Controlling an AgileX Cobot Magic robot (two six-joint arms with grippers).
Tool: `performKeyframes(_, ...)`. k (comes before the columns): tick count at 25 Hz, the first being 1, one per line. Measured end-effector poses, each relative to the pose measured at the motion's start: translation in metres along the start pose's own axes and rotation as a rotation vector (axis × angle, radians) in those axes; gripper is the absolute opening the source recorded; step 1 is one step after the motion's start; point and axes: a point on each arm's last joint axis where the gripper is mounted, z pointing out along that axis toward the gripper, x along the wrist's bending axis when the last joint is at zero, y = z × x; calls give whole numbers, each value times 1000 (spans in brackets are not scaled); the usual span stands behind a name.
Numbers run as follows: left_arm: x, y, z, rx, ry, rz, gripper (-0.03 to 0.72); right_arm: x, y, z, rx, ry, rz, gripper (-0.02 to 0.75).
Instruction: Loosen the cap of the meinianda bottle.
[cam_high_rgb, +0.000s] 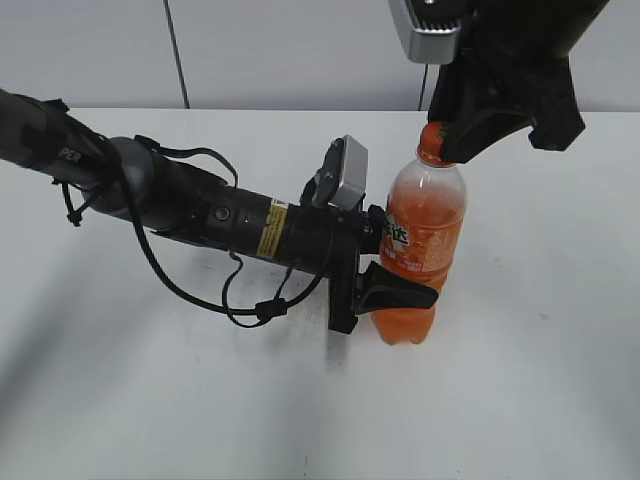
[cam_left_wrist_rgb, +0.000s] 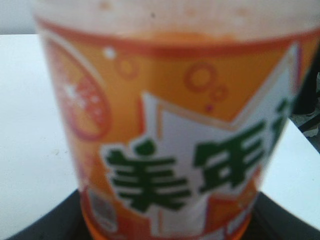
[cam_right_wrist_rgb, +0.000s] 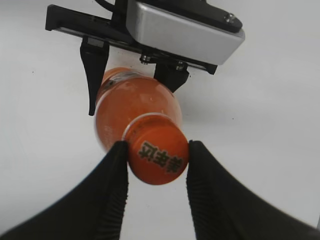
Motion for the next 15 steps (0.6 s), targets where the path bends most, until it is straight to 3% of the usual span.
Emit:
performKeyframes(4, 0, 0, 0, -1, 1, 0, 398, 0, 0, -1, -2, -2, 92, 294)
performKeyframes(11, 0, 0, 0, -1, -2, -2, 398, 7, 3, -25, -58, -43, 373, 531)
performKeyframes(15, 0, 0, 0, -1, -2, -2, 398, 13, 10, -38, -144, -20, 704, 556)
